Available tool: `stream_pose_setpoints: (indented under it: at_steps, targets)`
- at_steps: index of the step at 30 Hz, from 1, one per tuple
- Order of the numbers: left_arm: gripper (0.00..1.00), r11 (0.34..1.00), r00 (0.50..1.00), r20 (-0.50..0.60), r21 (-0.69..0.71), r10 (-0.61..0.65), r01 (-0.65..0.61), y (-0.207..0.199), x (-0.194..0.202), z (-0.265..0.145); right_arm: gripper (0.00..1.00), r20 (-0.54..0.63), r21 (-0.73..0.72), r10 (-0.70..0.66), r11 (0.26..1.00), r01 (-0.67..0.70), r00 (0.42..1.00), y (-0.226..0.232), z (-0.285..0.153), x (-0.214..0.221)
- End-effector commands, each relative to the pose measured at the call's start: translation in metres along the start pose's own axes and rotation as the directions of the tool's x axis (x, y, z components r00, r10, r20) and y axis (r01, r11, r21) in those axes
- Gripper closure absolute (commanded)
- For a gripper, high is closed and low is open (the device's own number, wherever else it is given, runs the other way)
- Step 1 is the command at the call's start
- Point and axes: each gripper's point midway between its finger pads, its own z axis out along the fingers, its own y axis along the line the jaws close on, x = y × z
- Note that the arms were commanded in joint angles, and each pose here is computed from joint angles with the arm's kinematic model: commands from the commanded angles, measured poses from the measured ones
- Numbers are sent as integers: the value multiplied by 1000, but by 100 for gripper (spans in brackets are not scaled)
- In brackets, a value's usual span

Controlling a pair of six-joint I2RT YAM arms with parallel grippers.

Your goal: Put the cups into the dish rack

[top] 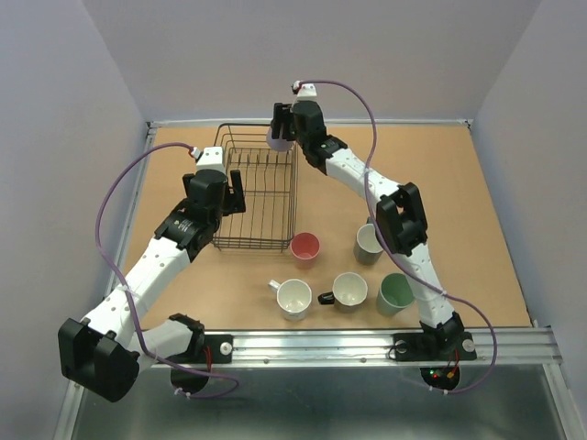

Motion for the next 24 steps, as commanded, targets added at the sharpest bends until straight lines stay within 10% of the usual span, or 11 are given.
stream_pose_setpoints:
  at_steps: [1, 19, 24]
  targets:
    - [16, 1000, 999, 44, 0, -9, 9, 1, -11, 0, 99, 96, 6, 4, 1000, -4, 995, 7, 3, -30]
    - [18, 1000, 1000, 18, 14, -6, 6, -3, -6, 7, 99, -111, 109, -82, 990, 94, 990, -22, 17, 58]
    - [19, 1000, 1000, 8, 16, -10, 10, -2, -5, 9, 59, -145, 110, -87, 989, 103, 986, -24, 20, 76]
